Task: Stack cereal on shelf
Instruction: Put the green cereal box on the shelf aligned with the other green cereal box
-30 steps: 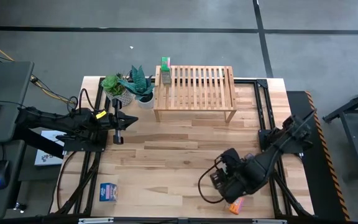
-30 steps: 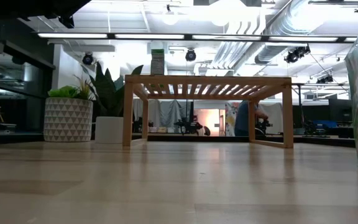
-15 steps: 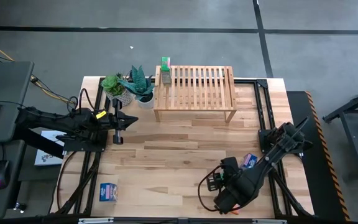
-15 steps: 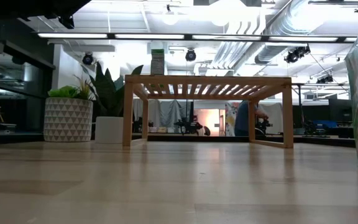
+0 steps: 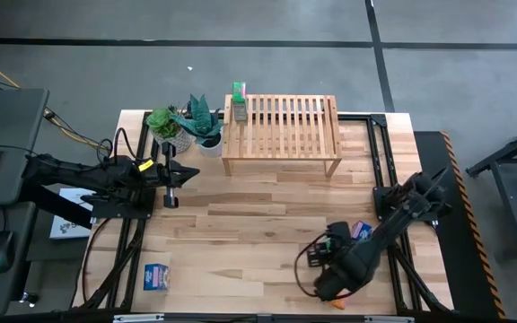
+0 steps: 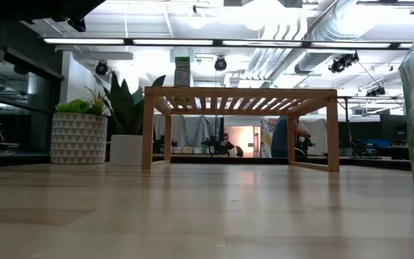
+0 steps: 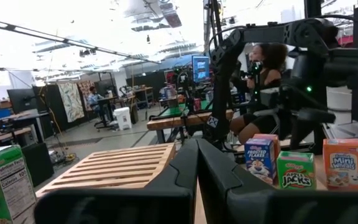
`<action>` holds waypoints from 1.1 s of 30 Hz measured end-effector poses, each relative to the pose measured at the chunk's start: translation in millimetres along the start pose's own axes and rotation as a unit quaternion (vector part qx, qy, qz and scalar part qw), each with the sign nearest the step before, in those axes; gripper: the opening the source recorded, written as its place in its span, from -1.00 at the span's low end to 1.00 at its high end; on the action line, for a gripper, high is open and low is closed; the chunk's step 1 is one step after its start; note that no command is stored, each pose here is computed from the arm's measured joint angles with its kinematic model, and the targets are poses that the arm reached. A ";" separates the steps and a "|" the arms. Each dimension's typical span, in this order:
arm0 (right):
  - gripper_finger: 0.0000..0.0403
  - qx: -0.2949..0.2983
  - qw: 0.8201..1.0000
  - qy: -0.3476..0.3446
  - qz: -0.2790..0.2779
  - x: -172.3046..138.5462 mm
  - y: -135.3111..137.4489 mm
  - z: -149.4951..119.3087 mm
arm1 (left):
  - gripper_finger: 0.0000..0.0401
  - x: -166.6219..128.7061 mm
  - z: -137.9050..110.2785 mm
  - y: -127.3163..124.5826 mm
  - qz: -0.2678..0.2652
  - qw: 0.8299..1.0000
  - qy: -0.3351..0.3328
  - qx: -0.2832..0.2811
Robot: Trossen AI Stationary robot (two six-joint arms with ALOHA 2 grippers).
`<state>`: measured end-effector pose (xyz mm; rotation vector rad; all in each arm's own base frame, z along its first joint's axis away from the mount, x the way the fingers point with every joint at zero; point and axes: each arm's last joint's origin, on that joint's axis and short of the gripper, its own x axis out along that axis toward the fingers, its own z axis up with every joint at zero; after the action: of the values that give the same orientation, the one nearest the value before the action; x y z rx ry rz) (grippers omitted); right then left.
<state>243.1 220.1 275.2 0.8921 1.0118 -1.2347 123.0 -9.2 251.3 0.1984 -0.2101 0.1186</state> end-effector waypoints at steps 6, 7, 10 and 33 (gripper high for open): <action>0.22 0.037 0.998 -0.017 0.052 -15.7 -16.6 -1.0 | -1.00 0.0 1.8 0.5 0.002 1.000 -0.009 0.006; 0.22 0.040 0.998 -0.015 0.054 -16.0 -15.6 -0.9 | -1.00 0.0 2.1 0.5 0.003 1.000 -0.010 0.010; 0.22 0.058 0.996 -0.016 0.073 -14.3 -6.7 4.8 | -1.00 -0.1 2.3 0.5 0.003 1.000 -0.011 0.015; 0.22 -0.514 0.844 0.037 0.147 -42.4 17.3 20.2 | -1.00 -0.1 3.2 0.8 0.004 0.999 -0.015 0.035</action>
<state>260.9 216.6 321.8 0.2100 1.3226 -0.2648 122.2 -9.1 254.4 0.2698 -0.2377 0.1319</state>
